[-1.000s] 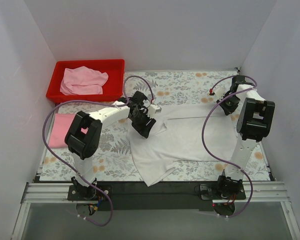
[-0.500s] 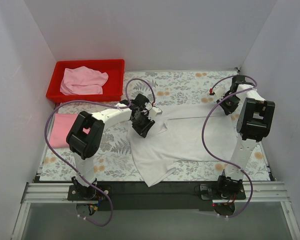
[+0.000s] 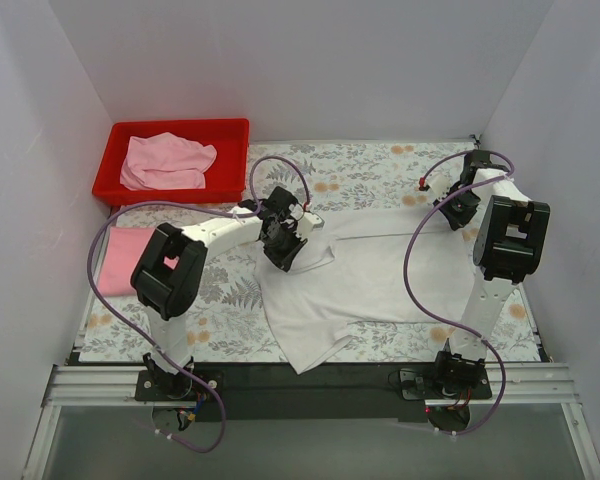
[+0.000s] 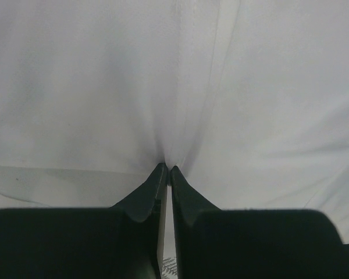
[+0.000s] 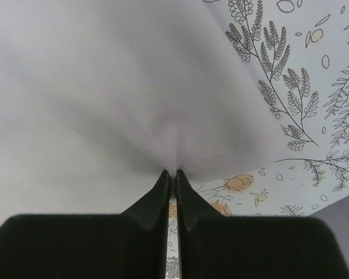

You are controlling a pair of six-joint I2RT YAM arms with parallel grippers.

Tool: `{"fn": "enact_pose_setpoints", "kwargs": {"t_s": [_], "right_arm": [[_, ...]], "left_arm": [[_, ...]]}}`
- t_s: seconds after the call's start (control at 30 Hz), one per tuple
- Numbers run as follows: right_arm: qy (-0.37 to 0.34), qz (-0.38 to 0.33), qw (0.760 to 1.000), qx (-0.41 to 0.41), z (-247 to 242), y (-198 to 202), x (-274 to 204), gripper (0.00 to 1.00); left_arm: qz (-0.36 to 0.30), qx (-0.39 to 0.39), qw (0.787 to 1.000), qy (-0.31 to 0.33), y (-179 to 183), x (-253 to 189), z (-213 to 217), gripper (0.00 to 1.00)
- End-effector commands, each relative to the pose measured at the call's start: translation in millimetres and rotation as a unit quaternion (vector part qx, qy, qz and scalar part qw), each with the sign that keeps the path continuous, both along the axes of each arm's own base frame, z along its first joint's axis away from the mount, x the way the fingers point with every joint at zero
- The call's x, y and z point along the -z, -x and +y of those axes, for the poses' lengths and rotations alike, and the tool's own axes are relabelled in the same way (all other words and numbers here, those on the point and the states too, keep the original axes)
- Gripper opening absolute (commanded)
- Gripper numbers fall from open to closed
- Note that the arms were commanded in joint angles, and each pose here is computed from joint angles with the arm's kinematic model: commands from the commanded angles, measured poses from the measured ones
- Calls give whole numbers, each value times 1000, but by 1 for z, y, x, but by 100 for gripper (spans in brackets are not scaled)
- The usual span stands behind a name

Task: Fold and stack the t-shirts
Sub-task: Fold the tshirt

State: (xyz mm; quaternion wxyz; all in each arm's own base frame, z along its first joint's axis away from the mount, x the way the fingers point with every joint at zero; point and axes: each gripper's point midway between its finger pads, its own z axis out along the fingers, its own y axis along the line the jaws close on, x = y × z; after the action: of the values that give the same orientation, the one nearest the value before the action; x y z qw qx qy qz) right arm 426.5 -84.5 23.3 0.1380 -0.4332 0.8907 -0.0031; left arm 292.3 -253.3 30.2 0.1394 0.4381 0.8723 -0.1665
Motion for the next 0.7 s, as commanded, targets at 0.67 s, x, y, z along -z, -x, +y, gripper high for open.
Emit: {"fn": "enact_pose_setpoints", "kwargs": {"t_s": [0.67], "right_arm": [[31, -30, 998, -43, -11, -4, -35, 1]], "left_arm": [[-37, 12, 999, 24, 7, -55, 2, 2]]}}
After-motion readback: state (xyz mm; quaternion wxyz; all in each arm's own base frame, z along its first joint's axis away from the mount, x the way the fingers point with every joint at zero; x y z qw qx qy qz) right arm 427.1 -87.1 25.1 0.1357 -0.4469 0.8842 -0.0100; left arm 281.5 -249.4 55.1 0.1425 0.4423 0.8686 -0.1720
